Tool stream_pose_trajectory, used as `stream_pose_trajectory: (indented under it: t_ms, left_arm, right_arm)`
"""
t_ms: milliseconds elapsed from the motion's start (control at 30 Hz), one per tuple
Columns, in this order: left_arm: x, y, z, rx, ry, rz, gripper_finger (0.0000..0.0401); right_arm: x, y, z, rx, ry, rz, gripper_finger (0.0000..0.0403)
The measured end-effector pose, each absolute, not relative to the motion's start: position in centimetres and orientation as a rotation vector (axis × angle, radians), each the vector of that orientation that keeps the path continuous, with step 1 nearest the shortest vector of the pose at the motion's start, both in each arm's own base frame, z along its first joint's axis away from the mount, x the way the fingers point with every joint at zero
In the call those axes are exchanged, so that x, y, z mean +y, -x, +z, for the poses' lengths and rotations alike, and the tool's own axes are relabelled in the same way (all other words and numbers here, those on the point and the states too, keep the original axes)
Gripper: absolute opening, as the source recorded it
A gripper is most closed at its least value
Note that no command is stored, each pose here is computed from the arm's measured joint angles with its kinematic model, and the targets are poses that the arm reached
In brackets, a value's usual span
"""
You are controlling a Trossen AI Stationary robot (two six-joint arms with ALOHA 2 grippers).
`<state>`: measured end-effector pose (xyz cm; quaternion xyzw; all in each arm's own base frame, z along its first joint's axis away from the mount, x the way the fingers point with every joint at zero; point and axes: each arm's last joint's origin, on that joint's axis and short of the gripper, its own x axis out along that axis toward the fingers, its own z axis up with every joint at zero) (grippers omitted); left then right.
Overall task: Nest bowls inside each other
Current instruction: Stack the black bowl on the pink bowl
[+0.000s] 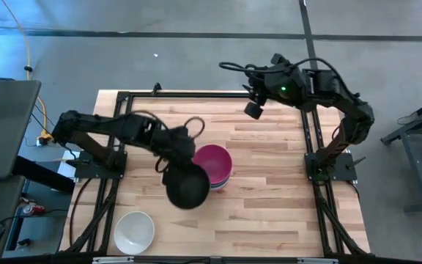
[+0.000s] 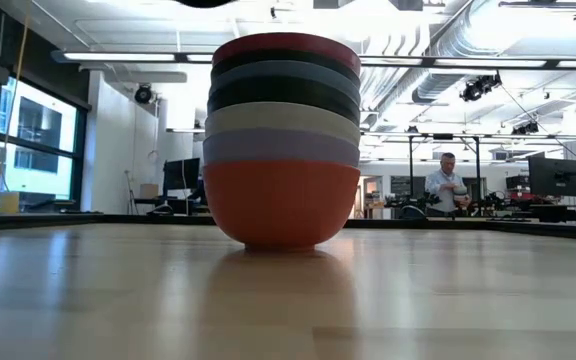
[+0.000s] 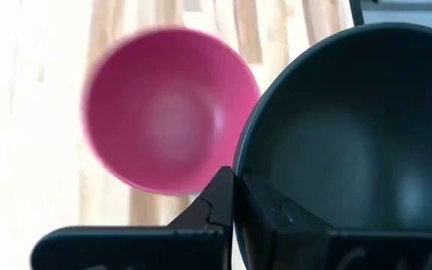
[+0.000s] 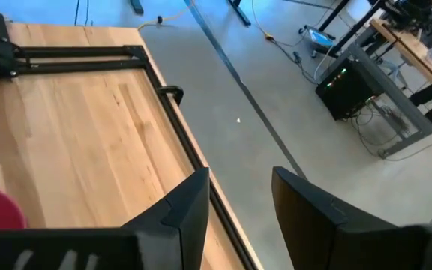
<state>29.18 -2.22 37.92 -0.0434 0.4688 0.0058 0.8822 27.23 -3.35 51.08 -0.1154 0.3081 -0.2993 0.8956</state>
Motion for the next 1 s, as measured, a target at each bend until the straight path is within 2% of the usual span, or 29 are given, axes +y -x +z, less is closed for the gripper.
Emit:
stream_pose_trajectory:
  t_ms: [300,467,733,1000]
  left_arm:
    - [2.4,-29.7,39.6,0.86,0.067,0.098,0.0]
    - [4.3,-31.2,39.2,0.793,0.07,0.068,0.0]
    - [6.4,-34.4,35.7,0.889,0.088,0.029,0.0]
    - [8.1,-36.9,34.0,0.961,0.08,0.027,0.0]
  right_arm:
    - [-2.9,-25.0,51.7,0.644,0.196,-0.623,0.014]
    - [-2.9,-24.3,51.9,0.636,0.183,-0.628,0.014]
    - [-2.8,-24.0,51.7,0.666,0.185,-0.627,0.014]
    - [-2.8,-23.6,51.4,0.708,0.168,-0.635,0.014]
